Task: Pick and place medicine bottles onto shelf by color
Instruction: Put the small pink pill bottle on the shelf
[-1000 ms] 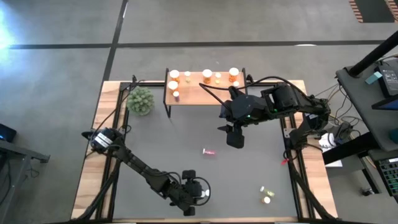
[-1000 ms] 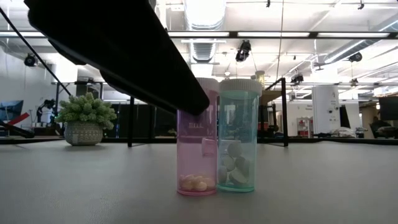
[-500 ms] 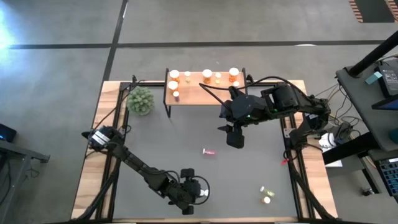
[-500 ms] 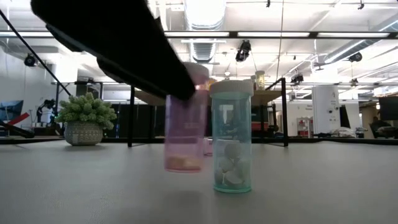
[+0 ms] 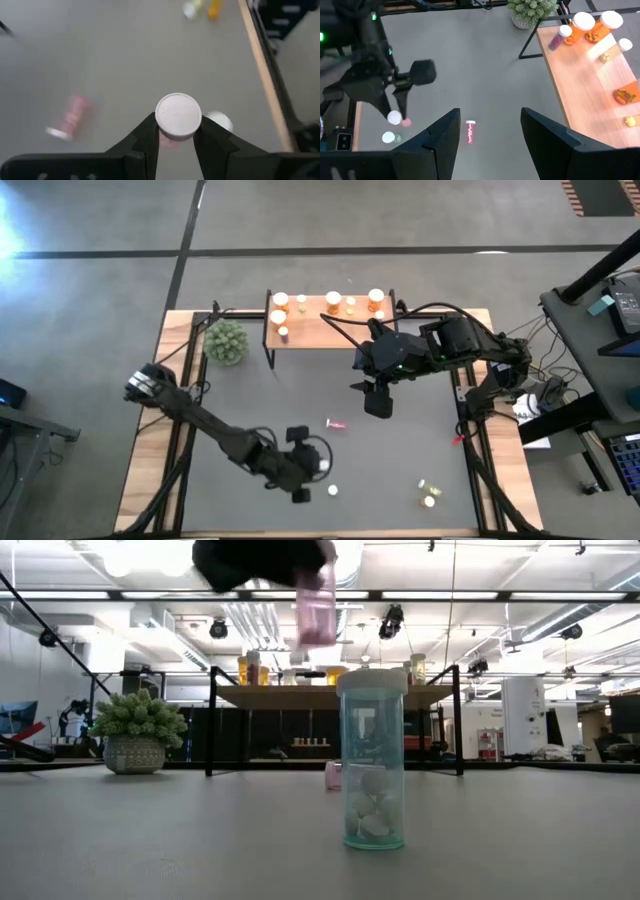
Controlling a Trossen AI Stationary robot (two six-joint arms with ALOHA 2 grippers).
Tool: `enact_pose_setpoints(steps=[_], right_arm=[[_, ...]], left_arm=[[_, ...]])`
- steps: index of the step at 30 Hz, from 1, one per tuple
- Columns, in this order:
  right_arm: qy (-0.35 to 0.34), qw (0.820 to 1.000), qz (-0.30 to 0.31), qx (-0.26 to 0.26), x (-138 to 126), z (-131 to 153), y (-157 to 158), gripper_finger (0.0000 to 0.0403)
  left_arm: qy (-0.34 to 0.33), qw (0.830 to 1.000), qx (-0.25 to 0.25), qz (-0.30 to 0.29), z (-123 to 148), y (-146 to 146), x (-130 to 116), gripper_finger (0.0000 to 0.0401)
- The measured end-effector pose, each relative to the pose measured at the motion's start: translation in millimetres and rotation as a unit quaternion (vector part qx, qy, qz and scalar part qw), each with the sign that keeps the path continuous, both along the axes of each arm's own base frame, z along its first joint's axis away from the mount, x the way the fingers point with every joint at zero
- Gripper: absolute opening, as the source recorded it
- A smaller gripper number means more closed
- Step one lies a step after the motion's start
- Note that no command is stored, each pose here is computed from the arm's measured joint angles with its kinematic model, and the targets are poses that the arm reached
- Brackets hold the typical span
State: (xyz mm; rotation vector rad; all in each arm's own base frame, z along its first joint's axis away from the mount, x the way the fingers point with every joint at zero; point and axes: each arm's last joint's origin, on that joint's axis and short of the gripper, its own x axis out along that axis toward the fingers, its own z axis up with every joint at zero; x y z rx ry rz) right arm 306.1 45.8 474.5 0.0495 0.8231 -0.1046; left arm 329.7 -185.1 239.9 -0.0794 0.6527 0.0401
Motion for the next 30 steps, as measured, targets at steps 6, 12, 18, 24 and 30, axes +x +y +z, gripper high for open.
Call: enact_pose_setpoints(steps=[6,12,18,24,30], right_arm=[[-0.034,0.999,0.000,0.006,5,5,1,0.0199],[-0.095,0.995,0.000,0.016,12,13,2,0.0199],[-0.129,0.990,-0.029,0.056,16,19,3,0.0199],[-0.156,0.985,-0.035,0.069,21,22,3,0.0199],[-0.143,0.989,-0.001,0.024,25,18,4,0.0199]], left_arm=[[-0.061,0.996,0.059,0.040,45,44,-1,0.0086],[-0.093,0.986,0.084,0.105,79,101,-6,0.0086],[-0.101,0.971,0.095,0.196,92,161,-8,0.0086],[-0.091,0.952,0.103,0.275,94,215,-10,0.0086],[-0.056,0.956,0.077,0.277,77,250,-4,0.0086]])
